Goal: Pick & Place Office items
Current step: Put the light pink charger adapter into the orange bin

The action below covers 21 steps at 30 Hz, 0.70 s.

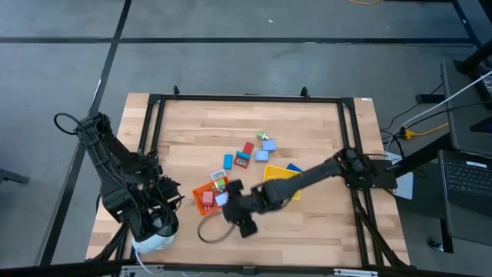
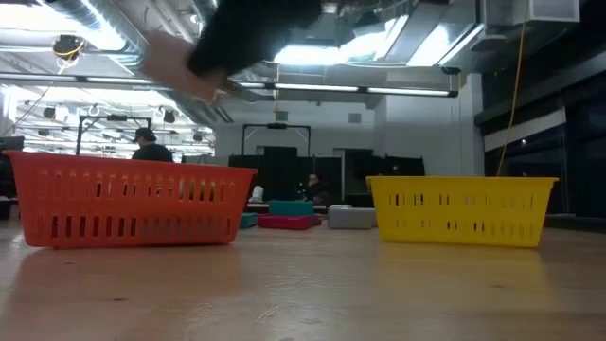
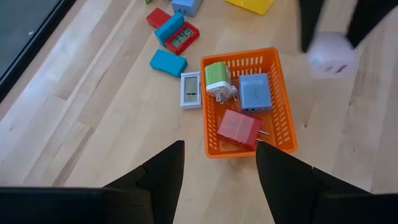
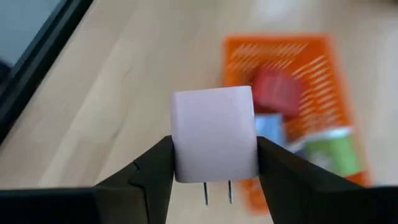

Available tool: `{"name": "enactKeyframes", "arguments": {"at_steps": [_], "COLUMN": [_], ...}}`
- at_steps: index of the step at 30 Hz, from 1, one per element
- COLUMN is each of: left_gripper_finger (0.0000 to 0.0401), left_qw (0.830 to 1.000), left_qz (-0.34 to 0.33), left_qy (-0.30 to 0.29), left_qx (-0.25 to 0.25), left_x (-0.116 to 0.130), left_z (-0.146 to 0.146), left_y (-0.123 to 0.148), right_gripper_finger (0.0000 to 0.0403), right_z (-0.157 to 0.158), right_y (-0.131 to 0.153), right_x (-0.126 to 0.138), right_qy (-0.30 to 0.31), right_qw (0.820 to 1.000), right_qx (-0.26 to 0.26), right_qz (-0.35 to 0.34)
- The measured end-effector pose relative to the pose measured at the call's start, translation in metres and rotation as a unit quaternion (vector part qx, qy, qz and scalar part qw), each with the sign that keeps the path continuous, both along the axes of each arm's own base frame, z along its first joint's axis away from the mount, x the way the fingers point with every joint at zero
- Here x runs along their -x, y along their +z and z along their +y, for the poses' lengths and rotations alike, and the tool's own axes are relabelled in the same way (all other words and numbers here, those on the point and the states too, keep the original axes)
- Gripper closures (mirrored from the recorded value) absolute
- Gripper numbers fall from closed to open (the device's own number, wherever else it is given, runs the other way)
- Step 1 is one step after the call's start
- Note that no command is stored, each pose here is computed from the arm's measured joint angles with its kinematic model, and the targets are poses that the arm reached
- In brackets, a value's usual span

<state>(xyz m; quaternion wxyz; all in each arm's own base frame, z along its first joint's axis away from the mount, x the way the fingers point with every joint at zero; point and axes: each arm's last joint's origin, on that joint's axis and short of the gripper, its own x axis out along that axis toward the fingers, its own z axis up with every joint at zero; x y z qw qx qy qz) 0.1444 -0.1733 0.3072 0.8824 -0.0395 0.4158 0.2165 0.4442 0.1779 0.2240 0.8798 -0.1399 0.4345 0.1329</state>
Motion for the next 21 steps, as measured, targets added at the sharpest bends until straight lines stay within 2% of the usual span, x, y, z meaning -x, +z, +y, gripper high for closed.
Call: {"name": "enactKeyframes", "arguments": {"at_steps": [3,16,21], "left_gripper_finger": [0.0207,0.0207,0.0207], "left_qw": [1.000,1.000,1.000], "left_qz": [0.002,0.000,-0.001], "left_qy": [0.000,0.009,0.012], "left_qx": [0.002,0.007,0.009], "left_x": [0.000,0.001,0.001], "left_z": [0.000,0.000,0.000], "left_y": [0.000,0.000,0.000], "right_gripper_finger": [0.0205,0.0206,0.0206], "right_z": [-0.012,-0.051,-0.053], "right_y": [0.007,0.006,-0.011], "right_x": [-0.012,-0.024,-0.026], "right_qy": [0.000,0.001,0.007], "right_qw": [0.999,1.000,1.000], "right_qx": [-0.007,0.018,0.011], "right_qz": [-0.034,-0.024,0.010]}}
